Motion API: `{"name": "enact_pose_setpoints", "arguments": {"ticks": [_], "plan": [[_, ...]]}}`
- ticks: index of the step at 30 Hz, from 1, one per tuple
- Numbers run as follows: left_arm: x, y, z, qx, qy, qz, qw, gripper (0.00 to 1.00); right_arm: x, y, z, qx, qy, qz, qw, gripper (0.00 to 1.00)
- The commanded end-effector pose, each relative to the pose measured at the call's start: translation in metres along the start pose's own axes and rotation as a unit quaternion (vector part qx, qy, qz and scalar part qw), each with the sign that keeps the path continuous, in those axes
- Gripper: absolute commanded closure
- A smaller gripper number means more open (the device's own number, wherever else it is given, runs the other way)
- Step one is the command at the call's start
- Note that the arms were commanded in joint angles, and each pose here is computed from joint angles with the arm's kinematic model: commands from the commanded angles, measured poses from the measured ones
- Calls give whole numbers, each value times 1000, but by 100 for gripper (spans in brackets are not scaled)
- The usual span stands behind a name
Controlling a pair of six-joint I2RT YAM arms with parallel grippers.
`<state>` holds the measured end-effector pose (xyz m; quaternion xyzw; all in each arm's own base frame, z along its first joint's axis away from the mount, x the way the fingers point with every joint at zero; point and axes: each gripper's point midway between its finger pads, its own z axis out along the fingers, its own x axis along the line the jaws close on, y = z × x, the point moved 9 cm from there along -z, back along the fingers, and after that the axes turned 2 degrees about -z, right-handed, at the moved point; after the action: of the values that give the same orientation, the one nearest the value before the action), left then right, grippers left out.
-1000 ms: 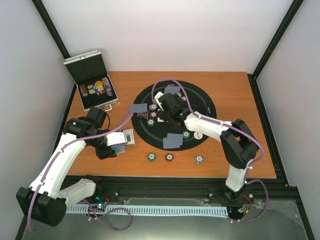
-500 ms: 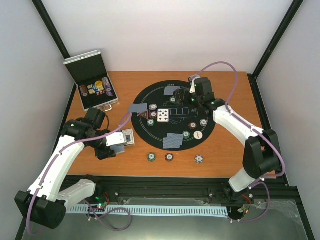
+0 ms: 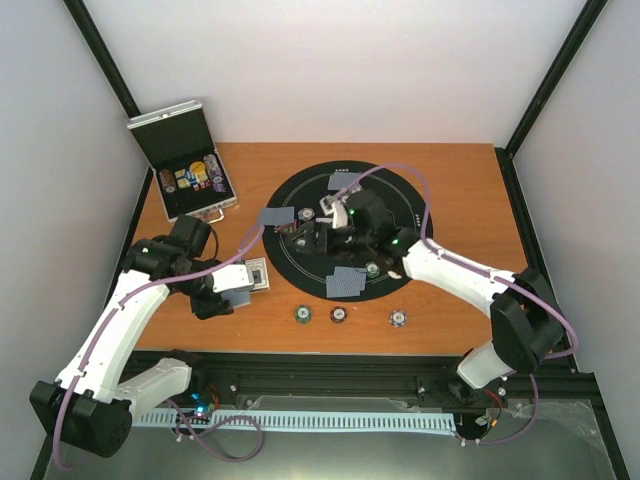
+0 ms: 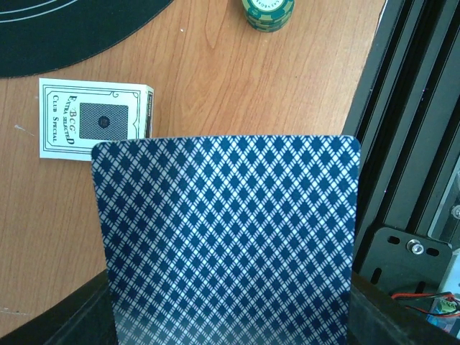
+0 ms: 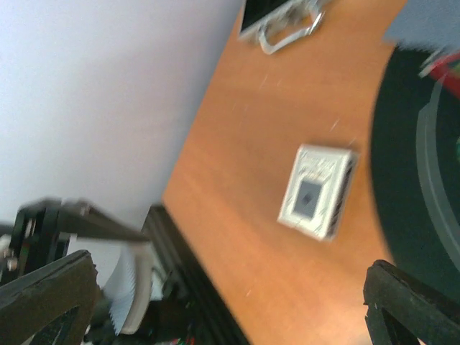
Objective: Distribute texas hold em gaming equipment
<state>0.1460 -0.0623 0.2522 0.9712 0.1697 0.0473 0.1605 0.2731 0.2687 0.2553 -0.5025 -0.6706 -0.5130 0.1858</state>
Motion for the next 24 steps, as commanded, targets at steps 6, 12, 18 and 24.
{"name": "enact_pose_setpoints", "arguments": {"ticks": [6,12,18,24], "plan": [[3,7,-11,-22,16,7,1000,99,36,-67,40,88,48,44,994,0],[2,6,-12,-23,18,9,1000,99,74,-92,60,119,81,14,989,7],[2,7,-14,-23,17,9,1000,99,82,-107,77,138,113,38,983,18],[0,6,-15,-24,18,10,1000,99,84,-109,83,136,126,49,981,20]]}}
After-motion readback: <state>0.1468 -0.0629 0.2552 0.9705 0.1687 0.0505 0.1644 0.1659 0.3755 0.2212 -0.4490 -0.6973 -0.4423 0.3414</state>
